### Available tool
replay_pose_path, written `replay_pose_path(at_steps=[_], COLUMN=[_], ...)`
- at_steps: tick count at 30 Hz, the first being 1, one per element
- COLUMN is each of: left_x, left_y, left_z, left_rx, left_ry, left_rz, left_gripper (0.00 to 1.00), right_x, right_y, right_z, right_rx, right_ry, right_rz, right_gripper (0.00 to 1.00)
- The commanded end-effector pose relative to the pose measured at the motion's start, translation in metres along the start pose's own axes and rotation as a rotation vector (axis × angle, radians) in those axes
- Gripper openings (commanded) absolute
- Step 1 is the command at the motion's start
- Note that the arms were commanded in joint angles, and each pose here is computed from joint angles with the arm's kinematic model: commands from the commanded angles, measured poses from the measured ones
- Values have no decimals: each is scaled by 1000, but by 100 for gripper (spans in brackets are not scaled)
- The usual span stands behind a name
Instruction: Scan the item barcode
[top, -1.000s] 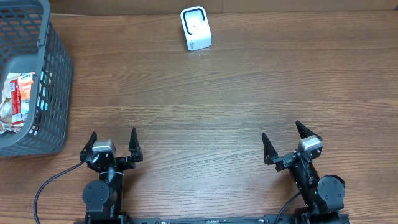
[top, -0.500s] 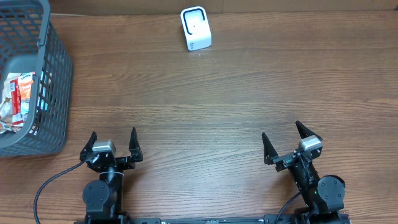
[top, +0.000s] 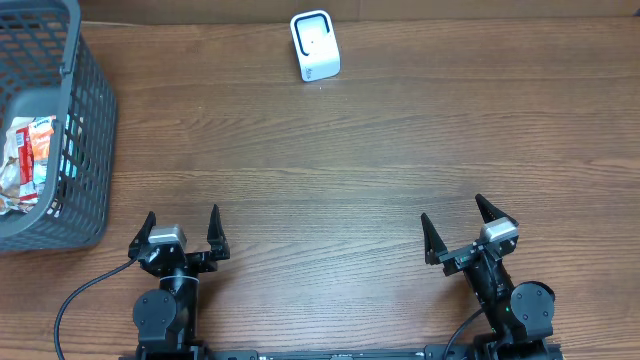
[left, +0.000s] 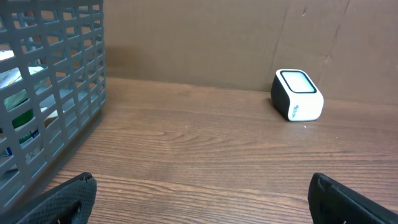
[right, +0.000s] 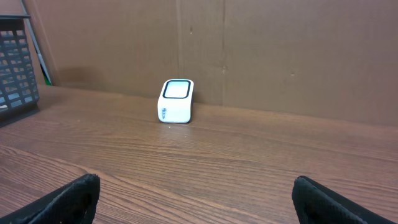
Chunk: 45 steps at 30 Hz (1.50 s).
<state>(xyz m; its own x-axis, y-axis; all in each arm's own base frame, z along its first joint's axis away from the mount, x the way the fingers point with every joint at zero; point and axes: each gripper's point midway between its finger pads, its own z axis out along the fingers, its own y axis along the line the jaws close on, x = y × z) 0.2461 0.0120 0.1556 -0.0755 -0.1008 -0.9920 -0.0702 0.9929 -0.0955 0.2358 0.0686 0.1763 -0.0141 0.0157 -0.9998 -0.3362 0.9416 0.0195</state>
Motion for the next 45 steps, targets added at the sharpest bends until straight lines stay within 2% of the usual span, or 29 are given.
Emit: replay_pose_path(at_steps=[1,39,45], left_x=[-2,-9,-1], left_y=[2,2,-2], left_z=[0,-1,0], left_rx=[-13,-11,14], left_ry=[-12,-40,-8], left_rz=[18,16,6], left_gripper=[100,100,100], right_x=[2,2,2], right_y=[-2,-2,-2], right_z=[0,0,0], right_rx=[10,9,9], right_ry=[-2,-2,-2], right_rz=[3,3,3], right_gripper=[100,100,100])
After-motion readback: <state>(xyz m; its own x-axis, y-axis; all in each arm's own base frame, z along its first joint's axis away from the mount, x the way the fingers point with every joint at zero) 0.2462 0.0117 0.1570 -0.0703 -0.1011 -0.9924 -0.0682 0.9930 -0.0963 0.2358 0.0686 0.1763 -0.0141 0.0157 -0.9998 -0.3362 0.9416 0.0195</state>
